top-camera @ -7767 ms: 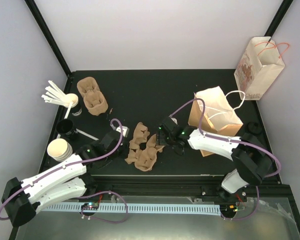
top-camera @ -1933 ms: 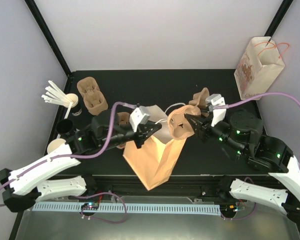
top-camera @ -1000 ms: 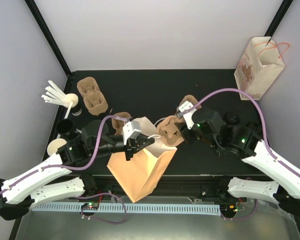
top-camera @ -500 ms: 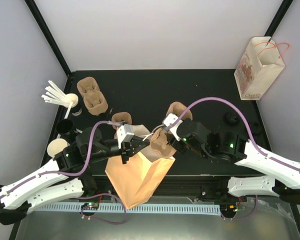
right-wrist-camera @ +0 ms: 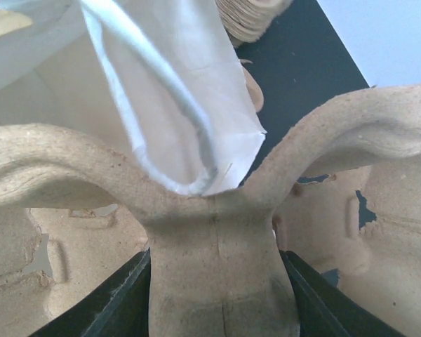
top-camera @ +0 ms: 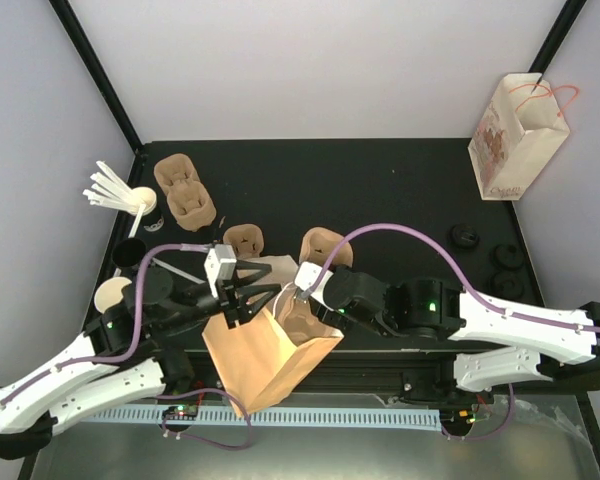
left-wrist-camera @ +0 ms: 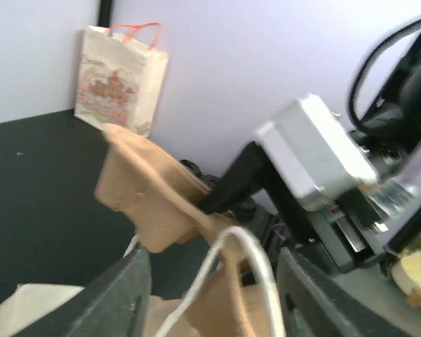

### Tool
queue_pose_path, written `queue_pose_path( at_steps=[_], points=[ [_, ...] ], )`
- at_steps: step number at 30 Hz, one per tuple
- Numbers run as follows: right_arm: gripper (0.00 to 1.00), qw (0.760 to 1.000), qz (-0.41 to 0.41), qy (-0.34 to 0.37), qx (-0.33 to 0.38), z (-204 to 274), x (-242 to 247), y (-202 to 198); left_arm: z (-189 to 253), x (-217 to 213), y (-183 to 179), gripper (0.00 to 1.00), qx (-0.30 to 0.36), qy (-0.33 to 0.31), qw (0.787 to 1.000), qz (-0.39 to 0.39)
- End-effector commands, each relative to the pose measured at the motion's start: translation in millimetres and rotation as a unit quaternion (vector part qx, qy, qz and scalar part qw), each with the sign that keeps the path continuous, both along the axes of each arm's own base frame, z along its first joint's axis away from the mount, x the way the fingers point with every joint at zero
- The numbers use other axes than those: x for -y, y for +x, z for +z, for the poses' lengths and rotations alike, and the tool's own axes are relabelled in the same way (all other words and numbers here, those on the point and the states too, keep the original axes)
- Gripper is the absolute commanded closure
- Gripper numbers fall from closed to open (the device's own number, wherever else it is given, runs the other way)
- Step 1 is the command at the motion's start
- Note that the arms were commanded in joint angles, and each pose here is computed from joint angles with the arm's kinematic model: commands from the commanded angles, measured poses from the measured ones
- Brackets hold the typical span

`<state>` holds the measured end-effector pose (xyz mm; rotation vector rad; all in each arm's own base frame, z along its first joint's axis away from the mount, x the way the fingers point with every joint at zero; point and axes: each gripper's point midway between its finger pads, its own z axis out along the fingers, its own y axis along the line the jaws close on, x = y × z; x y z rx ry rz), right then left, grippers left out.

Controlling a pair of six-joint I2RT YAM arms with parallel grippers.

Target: Pack the takeout coffee

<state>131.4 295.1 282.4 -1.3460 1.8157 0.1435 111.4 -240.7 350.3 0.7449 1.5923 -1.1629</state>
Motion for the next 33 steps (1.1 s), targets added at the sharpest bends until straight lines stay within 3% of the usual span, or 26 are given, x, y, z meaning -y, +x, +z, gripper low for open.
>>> queue_pose_path(
  at_steps=[1, 3, 11, 20, 24, 33],
  points=[
    [0.52, 0.998, 0.043, 0.051, 0.012, 15, -14, -14, -1, -36, 23, 0.36, -0.071, -0.017, 0.991, 0.116],
    [0.52, 0.996, 0.059, 0.065, 0.014, 17, -19, -20, -10, -55, 30, 0.28, -0.107, -0.011, 0.98, 0.169],
    [0.52, 0.993, 0.1, 0.06, 0.026, 11, -35, -36, -56, -113, 33, 0.22, -0.257, 0.095, 0.91, 0.312],
    [0.51, 0.989, 0.137, 0.016, 0.059, 6, -60, -50, -67, -132, 25, 0.31, -0.307, 0.18, 0.866, 0.352],
    [0.51, 0.984, 0.16, 0.02, 0.071, 11, -71, -60, -67, -124, 23, 0.33, -0.313, 0.198, 0.866, 0.337],
    [0.5, 0.971, 0.232, 0.034, 0.04, 13, -79, -89, -54, -107, 27, 0.35, -0.305, 0.157, 0.887, 0.309]
  ],
)
